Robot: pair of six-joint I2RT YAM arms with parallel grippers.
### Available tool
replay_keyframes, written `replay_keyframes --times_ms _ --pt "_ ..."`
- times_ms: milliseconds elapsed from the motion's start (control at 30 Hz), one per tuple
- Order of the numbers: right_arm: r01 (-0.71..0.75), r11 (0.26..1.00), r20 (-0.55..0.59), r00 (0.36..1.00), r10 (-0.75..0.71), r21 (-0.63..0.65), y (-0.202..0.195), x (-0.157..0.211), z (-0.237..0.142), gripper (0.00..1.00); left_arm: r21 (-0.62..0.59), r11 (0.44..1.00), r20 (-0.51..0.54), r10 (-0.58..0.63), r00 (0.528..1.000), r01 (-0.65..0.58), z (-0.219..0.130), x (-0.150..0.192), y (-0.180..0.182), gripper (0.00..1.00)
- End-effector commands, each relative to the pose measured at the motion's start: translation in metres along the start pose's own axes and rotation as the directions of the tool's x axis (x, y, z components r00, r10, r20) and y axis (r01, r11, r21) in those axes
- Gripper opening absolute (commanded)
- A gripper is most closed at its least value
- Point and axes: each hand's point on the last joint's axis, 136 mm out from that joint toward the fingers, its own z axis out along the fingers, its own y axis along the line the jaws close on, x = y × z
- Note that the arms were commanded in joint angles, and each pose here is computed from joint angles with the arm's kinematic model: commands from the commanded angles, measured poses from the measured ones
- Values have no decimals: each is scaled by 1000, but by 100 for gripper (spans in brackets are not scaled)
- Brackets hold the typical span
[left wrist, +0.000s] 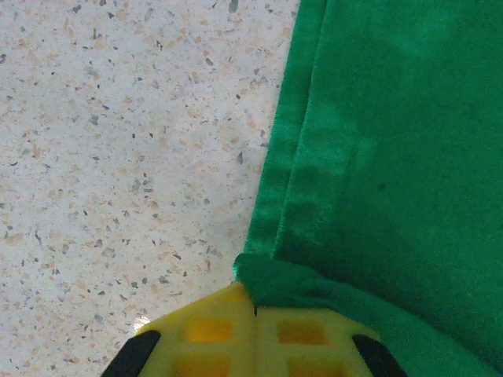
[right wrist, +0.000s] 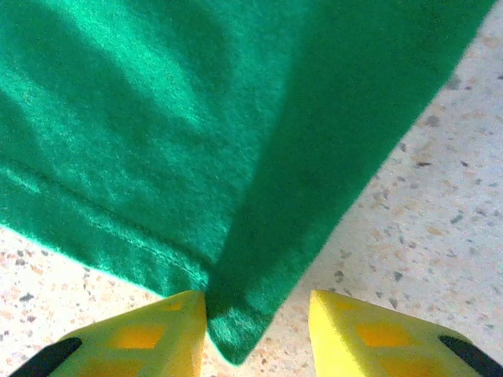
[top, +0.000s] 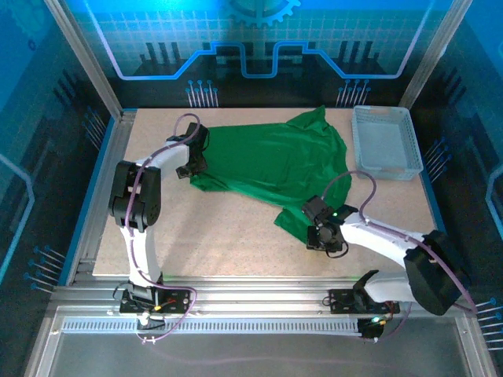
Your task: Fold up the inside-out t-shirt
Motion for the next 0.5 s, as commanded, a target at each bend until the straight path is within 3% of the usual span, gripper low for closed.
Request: replay_keyframes --times_ms 0,100,300,467 --pt "1 1000 1 1000 -1 -8 8 -2 5 40 9 1000 -14 1 1000 -1 -2 1 3 0" --pt "-1 1000 -14 1000 1 7 7 1 8 33 9 1000 -9 -1 1000 1 -4 2 5 0" --pt "-3 997 3 1000 2 73 -9 2 -4 11 1 1000 13 -1 1000 1 -9 -2 9 0" --pt "-51 994 170 985 34 96 -32 -24 -52 2 36 999 70 -14 997 11 -25 -16 10 0"
